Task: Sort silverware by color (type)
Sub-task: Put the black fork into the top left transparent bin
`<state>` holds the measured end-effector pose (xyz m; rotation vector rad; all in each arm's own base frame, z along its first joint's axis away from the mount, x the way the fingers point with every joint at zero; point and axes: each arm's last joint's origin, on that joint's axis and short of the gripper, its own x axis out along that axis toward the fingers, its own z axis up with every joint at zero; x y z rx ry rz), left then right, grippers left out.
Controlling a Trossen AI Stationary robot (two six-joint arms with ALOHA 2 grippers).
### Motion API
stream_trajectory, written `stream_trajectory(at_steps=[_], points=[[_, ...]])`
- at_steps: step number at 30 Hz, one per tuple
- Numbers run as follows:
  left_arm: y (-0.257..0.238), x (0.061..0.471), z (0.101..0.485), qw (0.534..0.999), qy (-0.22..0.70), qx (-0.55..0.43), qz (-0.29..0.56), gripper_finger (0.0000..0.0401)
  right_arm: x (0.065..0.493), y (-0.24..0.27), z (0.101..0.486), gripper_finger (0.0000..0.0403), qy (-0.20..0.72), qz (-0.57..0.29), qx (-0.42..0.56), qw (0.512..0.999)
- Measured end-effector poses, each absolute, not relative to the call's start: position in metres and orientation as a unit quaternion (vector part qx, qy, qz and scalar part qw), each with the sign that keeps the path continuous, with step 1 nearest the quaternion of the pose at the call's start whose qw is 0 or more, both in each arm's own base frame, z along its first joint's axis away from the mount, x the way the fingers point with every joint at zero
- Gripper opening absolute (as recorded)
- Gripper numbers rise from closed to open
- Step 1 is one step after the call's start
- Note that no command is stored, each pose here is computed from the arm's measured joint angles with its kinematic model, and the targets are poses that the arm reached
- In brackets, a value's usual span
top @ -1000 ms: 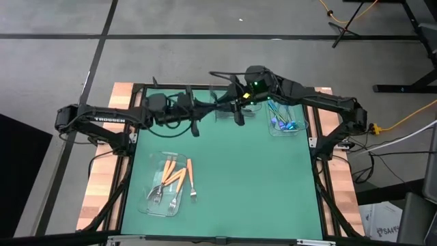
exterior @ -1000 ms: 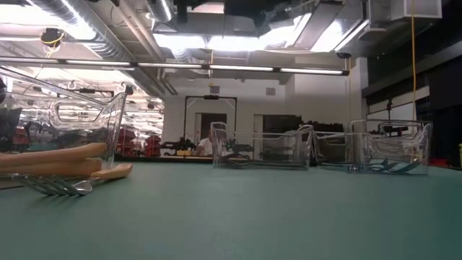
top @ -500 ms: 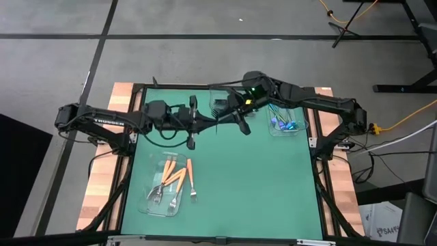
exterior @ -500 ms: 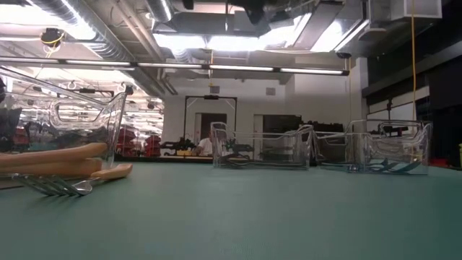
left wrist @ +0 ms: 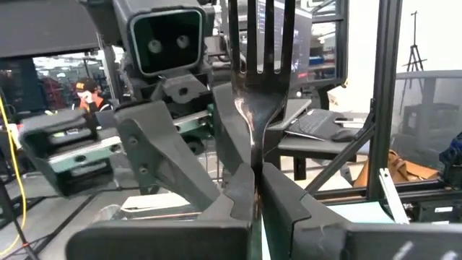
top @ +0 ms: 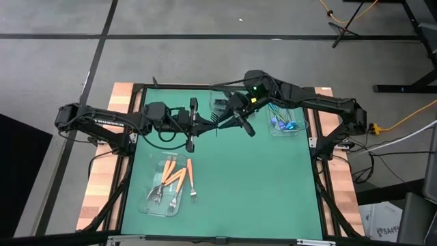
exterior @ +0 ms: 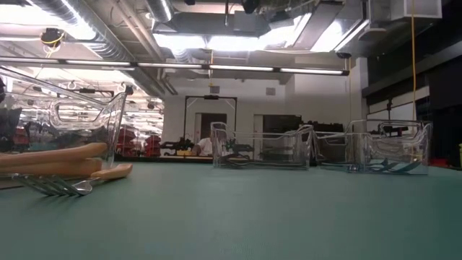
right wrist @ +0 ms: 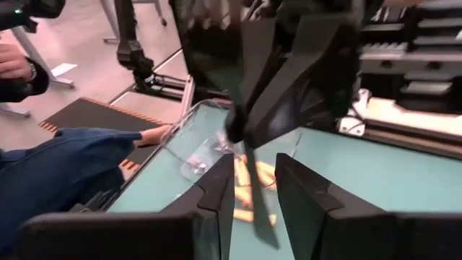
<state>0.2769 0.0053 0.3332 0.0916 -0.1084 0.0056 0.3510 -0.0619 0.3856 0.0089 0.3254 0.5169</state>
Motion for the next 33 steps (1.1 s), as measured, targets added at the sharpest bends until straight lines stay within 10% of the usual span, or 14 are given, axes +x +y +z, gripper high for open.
stream_trajectory(at_steps=[33], points=[[0.005,0.277,0.334,0.996,-0.055,0.071,0.003,0.0003,0.365,-0.044,0.378,0.0044,0.151,0.279,-0.005,0.948]])
